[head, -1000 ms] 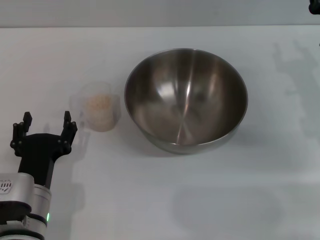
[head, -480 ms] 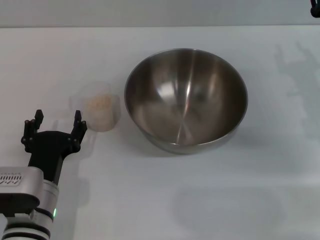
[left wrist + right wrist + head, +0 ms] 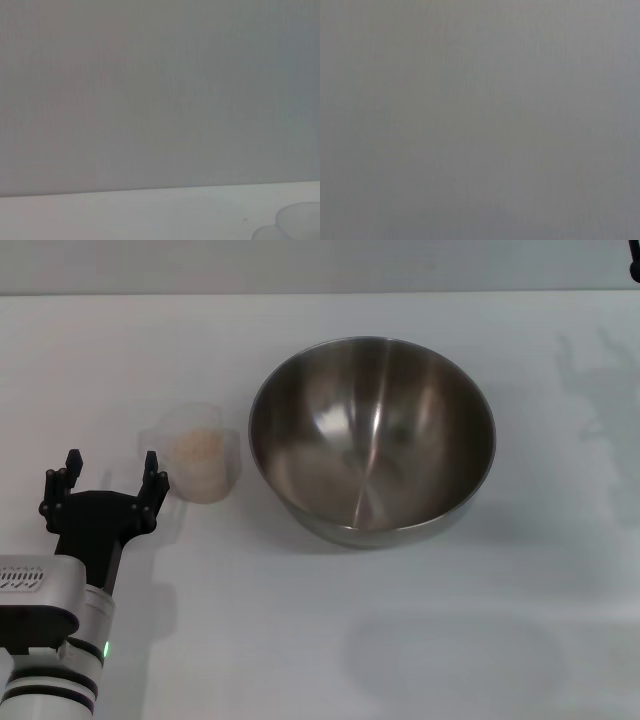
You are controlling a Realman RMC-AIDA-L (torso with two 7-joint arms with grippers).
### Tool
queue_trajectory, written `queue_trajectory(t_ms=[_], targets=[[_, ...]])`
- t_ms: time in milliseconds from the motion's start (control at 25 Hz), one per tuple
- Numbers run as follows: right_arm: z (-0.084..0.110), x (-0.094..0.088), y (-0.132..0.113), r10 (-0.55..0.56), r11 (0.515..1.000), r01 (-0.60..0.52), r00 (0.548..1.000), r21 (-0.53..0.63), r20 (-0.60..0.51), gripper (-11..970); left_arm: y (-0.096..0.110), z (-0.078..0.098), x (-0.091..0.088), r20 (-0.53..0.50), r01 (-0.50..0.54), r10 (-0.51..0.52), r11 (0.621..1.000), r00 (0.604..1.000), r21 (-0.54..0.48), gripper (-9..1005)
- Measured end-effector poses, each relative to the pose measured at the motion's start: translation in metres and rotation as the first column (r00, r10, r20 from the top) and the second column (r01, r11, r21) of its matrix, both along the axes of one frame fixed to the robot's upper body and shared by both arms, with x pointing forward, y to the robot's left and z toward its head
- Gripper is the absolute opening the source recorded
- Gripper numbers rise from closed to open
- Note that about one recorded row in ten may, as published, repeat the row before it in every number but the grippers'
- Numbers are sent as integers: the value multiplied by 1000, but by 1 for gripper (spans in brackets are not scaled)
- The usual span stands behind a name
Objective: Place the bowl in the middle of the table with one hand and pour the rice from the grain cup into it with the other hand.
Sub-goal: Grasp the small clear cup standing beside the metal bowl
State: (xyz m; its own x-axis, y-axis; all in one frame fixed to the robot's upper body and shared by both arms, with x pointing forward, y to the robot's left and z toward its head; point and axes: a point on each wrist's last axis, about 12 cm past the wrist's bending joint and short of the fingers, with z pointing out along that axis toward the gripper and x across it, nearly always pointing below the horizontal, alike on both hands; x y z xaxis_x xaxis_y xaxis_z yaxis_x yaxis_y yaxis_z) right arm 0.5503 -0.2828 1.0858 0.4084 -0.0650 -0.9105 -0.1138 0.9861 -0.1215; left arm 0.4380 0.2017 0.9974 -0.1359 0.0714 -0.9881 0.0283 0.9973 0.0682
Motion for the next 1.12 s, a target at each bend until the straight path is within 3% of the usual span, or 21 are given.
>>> queue_trajectory(t_ms=[920,1040,1120], targets=[[-3,-4,0,-6,1000,6,1000,6,-6,517,0,-1,20,-25,22,-21,1000,999,11,841],[-3,-4,-1,-7,1000,7,1000,6,-7,516,0,-1,20,-25,23,-23,1000,999,12,762],[-4,-5,-1,-8,1000,8,1000,7,-8,516,0,-1,21,-24,21,-21,1000,999,14,760]])
